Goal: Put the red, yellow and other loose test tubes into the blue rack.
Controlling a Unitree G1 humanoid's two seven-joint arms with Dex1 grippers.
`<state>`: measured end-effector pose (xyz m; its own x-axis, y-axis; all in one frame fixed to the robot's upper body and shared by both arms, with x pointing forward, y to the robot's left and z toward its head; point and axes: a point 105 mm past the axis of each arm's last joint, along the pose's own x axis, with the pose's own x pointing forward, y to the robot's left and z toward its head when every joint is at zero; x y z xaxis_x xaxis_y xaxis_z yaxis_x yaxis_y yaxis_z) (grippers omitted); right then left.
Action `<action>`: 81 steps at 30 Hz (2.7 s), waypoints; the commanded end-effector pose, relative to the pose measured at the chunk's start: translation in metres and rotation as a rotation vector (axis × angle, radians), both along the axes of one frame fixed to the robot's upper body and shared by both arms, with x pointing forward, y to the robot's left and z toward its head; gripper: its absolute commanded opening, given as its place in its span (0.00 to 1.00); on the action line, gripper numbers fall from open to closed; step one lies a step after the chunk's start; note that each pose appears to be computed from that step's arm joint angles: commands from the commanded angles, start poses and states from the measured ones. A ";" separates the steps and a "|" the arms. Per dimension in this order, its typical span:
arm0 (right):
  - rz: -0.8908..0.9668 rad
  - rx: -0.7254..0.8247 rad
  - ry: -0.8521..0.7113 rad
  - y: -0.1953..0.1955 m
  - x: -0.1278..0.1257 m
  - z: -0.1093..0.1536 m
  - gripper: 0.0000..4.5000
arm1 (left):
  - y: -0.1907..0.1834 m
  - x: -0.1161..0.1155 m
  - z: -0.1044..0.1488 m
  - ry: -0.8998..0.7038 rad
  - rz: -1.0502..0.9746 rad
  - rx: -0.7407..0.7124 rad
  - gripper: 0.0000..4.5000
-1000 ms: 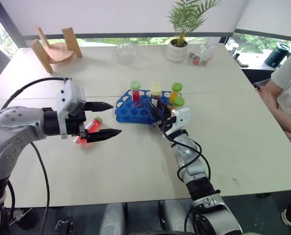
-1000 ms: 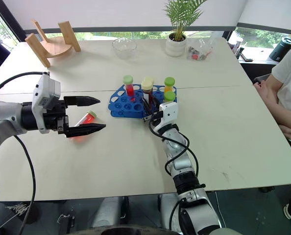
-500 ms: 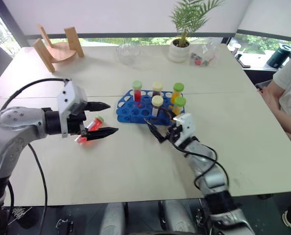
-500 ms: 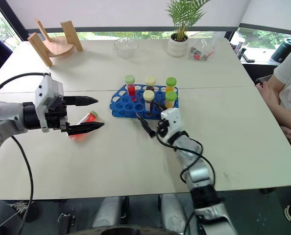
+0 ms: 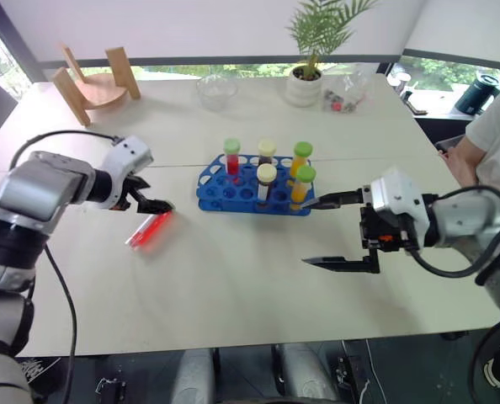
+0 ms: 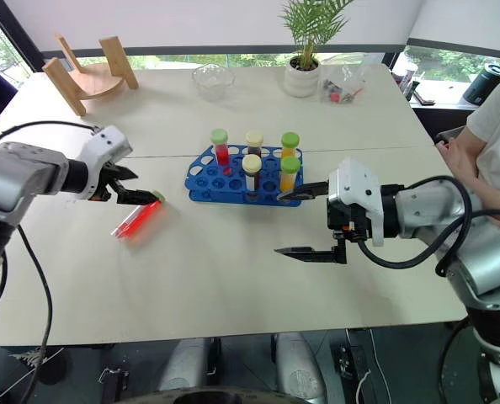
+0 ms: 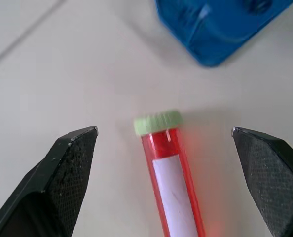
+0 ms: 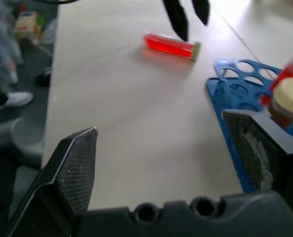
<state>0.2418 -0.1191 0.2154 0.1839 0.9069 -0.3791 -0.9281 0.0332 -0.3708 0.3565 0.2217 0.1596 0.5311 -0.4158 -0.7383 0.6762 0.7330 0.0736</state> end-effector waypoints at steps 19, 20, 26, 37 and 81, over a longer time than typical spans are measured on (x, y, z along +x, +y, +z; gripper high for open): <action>0.031 -0.006 -0.060 0.003 0.007 0.018 1.00 | -0.007 0.002 -0.031 0.203 0.112 0.012 0.19; 0.029 -0.004 -0.062 0.003 0.007 0.019 1.00 | -0.005 0.002 -0.029 0.200 0.120 0.007 0.18; 0.012 0.009 -0.058 0.005 0.009 0.016 1.00 | -0.010 0.006 0.021 0.061 0.052 -0.187 0.18; -0.111 0.097 -0.017 0.015 0.010 -0.001 1.00 | -0.090 0.000 0.106 -0.581 -0.261 -0.813 0.18; -0.171 0.144 -0.038 0.025 0.005 -0.002 1.00 | -0.147 0.027 0.003 -0.799 -0.239 -0.796 0.42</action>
<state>0.2520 -0.0956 0.2069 0.3563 0.8978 -0.2589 -0.8975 0.2517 -0.3622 0.3859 0.0762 0.1615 0.5884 -0.7517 0.2978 0.7642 0.6374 0.0991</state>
